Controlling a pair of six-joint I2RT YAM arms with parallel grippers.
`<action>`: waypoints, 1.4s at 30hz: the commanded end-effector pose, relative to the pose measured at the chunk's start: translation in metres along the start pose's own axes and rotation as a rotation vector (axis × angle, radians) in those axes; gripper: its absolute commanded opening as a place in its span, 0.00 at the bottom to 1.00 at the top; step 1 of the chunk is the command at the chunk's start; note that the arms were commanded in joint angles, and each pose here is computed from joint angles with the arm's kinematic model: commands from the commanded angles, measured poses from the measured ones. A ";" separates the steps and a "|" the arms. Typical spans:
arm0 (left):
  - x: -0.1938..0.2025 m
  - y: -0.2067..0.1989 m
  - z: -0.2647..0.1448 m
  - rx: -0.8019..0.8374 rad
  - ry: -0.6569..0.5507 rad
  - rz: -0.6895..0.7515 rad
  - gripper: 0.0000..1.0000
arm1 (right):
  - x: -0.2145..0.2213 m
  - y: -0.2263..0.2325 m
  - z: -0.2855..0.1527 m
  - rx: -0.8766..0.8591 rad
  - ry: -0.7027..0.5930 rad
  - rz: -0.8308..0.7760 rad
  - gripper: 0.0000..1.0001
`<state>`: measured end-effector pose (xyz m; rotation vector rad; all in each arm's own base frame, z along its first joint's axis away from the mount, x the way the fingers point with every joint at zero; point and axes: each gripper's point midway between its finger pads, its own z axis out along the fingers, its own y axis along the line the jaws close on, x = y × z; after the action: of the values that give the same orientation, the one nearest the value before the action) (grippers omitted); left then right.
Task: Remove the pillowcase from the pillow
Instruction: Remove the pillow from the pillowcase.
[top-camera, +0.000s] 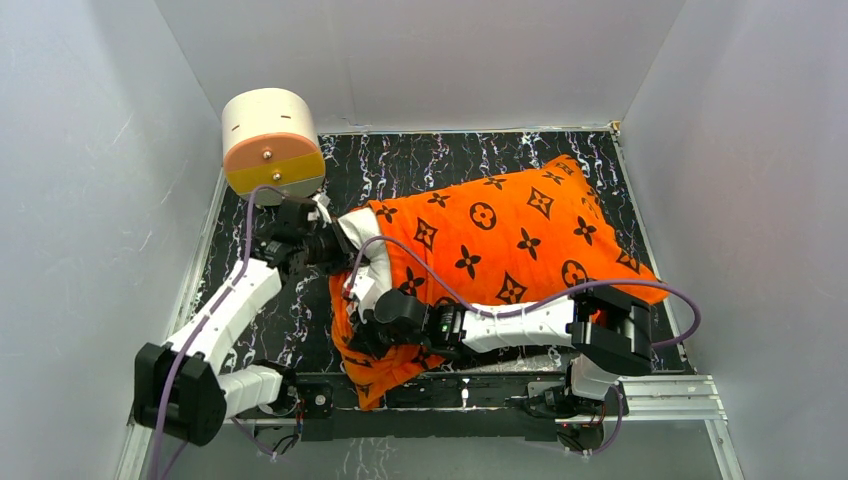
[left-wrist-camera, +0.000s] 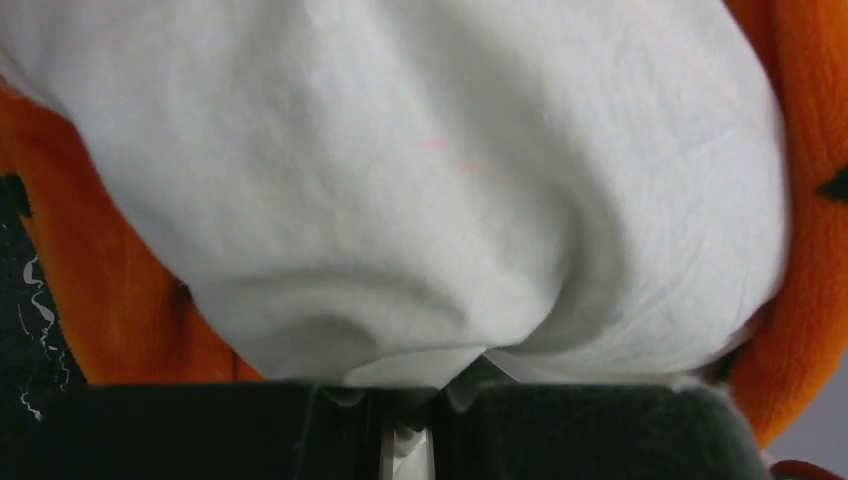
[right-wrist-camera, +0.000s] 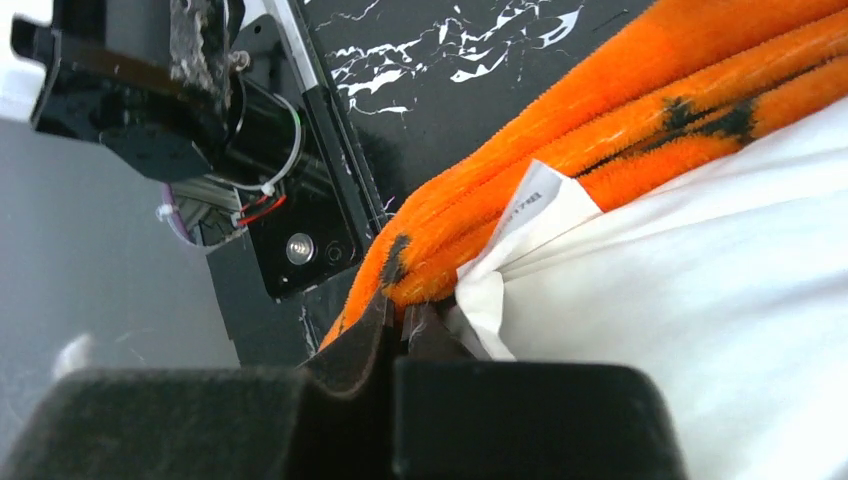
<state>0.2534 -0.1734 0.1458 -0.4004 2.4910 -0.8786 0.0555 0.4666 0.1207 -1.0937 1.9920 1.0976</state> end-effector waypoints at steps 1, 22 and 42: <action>-0.095 -0.038 -0.013 0.150 -0.195 -0.040 0.00 | 0.102 0.091 -0.037 -0.456 0.325 -0.092 0.00; -0.139 -0.018 -0.044 0.118 -0.277 0.011 0.00 | 0.076 0.018 -0.049 0.089 0.137 -0.010 0.36; -0.043 0.019 -0.053 0.122 -0.155 0.142 0.81 | -0.078 -0.032 -0.166 0.522 -0.401 0.209 0.74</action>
<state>0.2690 -0.1237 0.1841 -0.2743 2.3007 -0.9795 0.0749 0.3618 0.2255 -0.6160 1.9989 0.7557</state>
